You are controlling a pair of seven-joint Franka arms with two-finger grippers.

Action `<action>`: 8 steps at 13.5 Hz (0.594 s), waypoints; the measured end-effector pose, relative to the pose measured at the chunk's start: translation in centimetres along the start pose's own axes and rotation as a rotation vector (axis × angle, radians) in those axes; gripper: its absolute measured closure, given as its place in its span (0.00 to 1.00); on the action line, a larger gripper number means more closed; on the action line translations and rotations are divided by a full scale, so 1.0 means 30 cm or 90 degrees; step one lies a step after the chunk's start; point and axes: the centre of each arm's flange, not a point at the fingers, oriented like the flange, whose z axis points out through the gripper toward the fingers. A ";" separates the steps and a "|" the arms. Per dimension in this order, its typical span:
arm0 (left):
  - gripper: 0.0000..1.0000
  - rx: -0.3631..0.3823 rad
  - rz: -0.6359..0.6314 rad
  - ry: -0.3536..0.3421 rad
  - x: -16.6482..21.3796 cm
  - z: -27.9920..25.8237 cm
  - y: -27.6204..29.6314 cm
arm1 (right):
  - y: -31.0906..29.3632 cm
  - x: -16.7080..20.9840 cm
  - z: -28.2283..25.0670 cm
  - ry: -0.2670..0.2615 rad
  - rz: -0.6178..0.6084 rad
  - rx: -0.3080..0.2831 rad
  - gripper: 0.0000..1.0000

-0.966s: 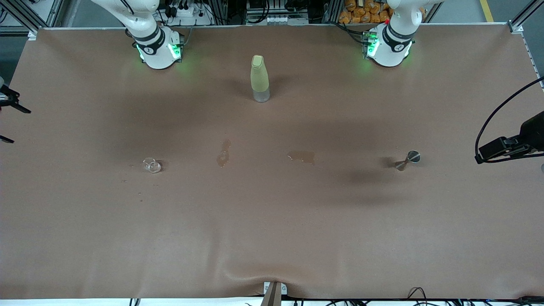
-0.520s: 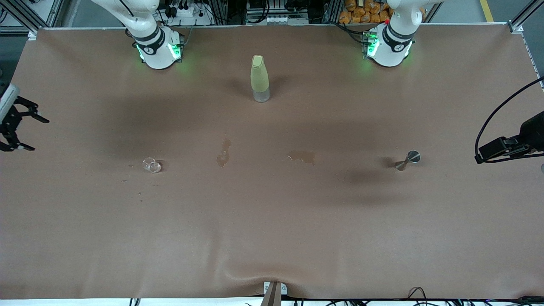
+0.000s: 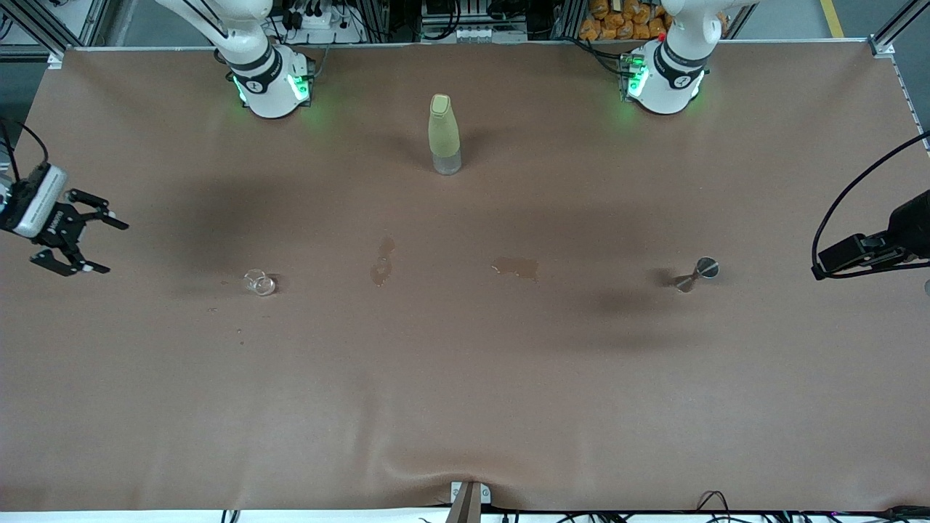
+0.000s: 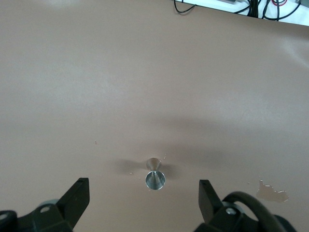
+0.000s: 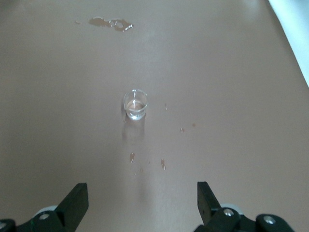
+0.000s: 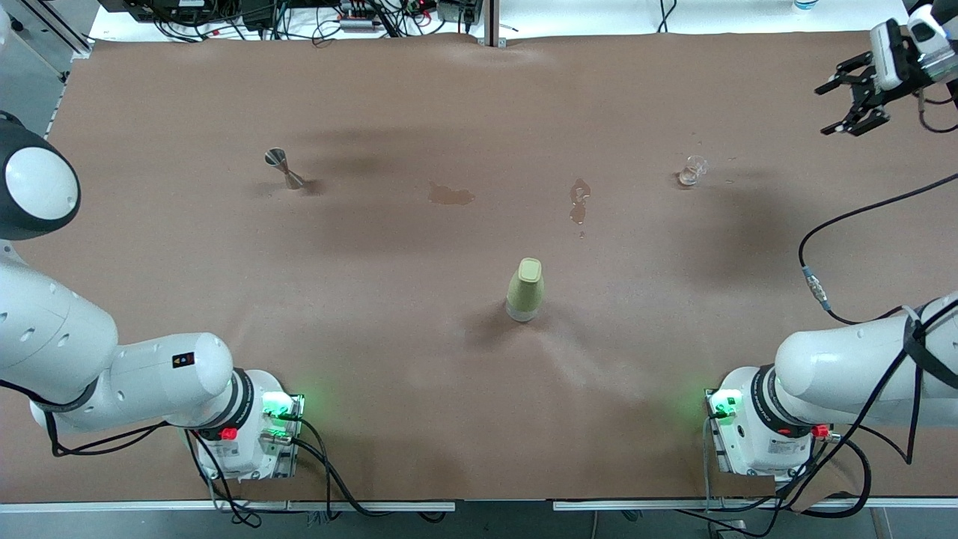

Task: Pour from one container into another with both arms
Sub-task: 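Reach the right gripper to the clear glass measuring cup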

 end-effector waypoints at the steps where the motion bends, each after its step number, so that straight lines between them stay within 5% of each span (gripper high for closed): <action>1: 0.00 0.000 0.000 0.000 0.000 0.000 0.000 | -0.004 -0.031 0.047 0.023 -0.007 -0.003 0.00; 8: 0.00 0.000 0.000 0.000 0.000 0.001 0.000 | -0.070 -0.181 0.388 0.171 -0.017 -0.013 0.00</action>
